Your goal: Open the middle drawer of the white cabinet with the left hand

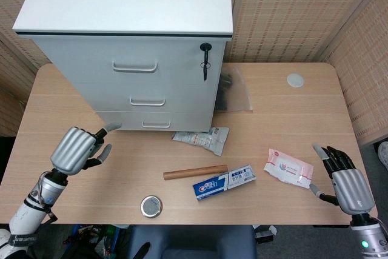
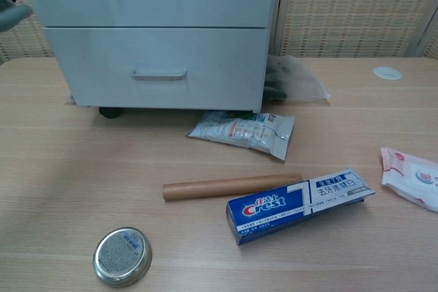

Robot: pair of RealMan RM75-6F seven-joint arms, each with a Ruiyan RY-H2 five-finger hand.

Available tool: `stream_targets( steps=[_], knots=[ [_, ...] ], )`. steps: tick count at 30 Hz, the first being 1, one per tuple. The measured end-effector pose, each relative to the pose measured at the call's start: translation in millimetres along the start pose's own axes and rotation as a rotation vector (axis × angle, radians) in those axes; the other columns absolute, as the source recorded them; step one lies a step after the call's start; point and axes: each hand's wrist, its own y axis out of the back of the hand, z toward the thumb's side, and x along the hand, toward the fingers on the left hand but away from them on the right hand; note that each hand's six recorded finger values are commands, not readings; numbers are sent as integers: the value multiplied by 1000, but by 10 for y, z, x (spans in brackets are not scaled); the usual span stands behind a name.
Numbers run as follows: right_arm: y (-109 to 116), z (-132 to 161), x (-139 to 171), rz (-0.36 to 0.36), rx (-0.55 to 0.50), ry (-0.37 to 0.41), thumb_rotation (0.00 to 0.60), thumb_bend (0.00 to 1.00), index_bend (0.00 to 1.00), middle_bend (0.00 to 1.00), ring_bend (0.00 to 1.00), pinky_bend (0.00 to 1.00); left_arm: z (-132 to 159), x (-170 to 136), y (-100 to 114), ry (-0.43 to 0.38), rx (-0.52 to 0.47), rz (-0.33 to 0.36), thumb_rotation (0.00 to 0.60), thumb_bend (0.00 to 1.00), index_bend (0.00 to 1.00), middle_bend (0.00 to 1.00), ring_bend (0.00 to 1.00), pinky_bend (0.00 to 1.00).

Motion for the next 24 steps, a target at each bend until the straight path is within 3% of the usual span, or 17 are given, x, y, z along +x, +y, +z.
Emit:
stream_targets(
  steps=[9, 24],
  knots=[
    [-2, -35, 21, 2, 1, -11, 600, 188, 0, 150, 84, 118, 158, 333, 21, -18, -43, 5, 600, 495, 155, 924, 966, 1000],
    [12, -89, 76, 0, 0, -31, 600, 188, 0, 151, 84, 117, 270, 711, -73, -5, -39, -25, 600, 495, 154, 924, 966, 1000]
  ],
)
